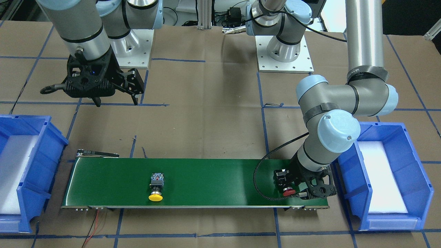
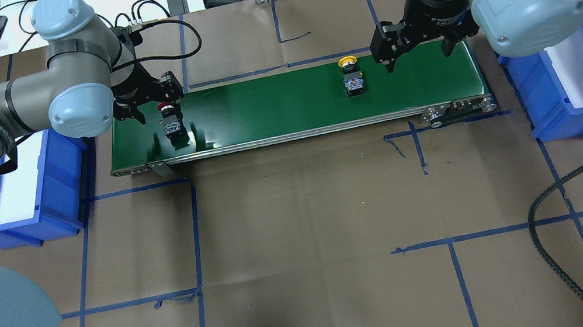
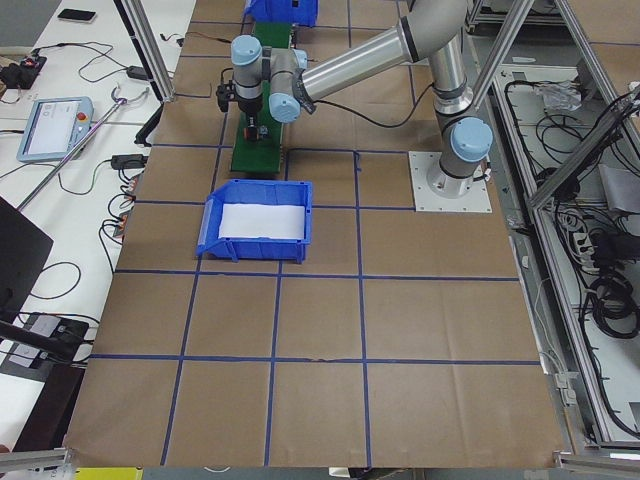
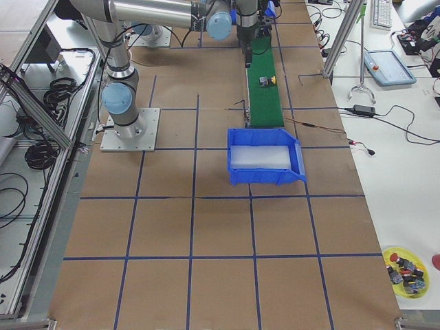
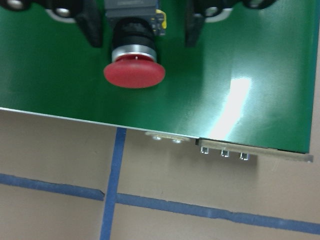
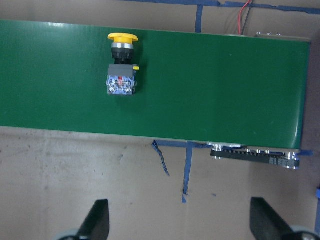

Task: Transport two buttons from left to right
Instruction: 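Release the red button with the left gripper while the right gripper descends, then grasp the yellow button with the right gripper and lift it, then lower the yellow button into the empty blue bin and open the right gripper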

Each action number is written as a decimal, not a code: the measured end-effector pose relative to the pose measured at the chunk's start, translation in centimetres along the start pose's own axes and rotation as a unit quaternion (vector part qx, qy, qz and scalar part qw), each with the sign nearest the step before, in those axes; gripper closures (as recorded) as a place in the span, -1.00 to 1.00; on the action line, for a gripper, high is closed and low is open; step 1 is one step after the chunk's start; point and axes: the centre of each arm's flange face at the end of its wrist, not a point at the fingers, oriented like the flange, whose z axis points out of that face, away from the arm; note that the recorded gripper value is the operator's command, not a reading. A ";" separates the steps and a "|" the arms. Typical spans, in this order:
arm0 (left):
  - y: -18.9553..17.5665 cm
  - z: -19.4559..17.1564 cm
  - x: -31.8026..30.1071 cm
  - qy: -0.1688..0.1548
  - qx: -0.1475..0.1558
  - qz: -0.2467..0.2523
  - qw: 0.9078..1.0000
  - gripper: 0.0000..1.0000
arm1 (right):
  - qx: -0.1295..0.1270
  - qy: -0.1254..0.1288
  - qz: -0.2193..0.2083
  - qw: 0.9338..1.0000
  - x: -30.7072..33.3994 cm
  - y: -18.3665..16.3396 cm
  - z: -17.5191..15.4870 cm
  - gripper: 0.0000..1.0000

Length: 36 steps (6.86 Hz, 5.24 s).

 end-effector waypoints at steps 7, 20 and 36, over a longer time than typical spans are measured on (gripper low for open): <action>5.9 -16.9 0.4 -0.011 -0.043 0.056 0.997 -1.00 | -0.035 -0.089 0.033 0.995 1.1 -7.0 10.7 -0.99; 11.8 -21.7 -0.5 -0.021 -0.036 0.089 0.995 -1.00 | -0.040 0.073 0.059 0.995 10.5 -12.3 12.1 0.89; 12.1 -21.8 -0.5 -0.020 -0.032 0.087 0.995 -1.00 | -0.113 0.004 0.043 0.993 37.2 4.6 20.0 0.88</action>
